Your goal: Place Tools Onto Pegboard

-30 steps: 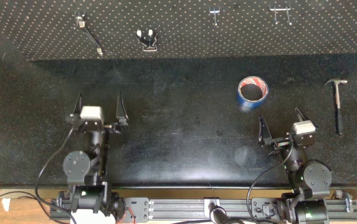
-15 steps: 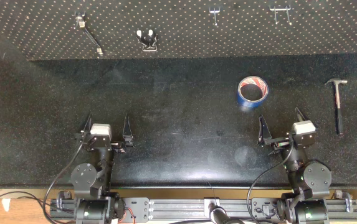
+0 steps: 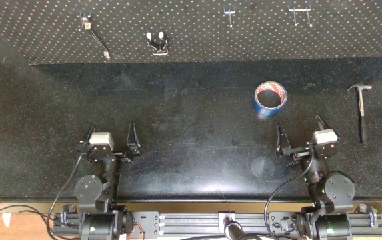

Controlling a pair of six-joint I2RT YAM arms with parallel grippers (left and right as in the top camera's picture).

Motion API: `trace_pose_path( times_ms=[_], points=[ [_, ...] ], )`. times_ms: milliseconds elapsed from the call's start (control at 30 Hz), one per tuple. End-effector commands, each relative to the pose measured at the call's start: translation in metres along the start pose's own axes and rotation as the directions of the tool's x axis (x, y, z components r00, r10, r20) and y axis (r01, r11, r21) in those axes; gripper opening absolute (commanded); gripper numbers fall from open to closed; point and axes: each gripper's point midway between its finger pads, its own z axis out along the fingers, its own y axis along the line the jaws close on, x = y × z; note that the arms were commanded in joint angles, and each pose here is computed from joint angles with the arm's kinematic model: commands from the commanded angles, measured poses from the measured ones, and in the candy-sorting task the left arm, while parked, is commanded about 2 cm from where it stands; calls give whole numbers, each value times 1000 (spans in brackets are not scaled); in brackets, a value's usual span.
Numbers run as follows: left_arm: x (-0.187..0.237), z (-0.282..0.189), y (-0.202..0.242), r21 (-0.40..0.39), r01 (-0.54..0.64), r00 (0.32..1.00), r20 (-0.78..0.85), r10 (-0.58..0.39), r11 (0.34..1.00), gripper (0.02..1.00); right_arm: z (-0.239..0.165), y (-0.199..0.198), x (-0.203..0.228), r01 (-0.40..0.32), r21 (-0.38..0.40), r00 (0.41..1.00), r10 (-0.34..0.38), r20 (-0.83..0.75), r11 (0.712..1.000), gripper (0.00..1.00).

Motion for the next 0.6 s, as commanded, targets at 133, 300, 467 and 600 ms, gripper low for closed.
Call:
trace_pose_path(
  times_ms=[133, 300, 467, 600],
  points=[
    [-1, -1, 5, -24, 17, 1000, 7, -17, 1000, 996, 0, 2, 1, -7, -8, 1000, 7, -1, 1000, 974],
    [0, -2, -24, 93, 7, 1000, 1, -8, 996, 996, 0, 2, 2, -7, -8, 1000, 7, -2, 1000, 976],
    [0, -2, -28, 109, 6, 1000, 1, -6, 994, 996, 0, 2, 1, -7, -8, 1000, 7, -1, 1000, 976],
    [0, -2, -28, 109, 6, 1000, 1, -6, 994, 993, 0, 1, 2, -3, -5, 1000, 3, -2, 1000, 976]
  ],
)
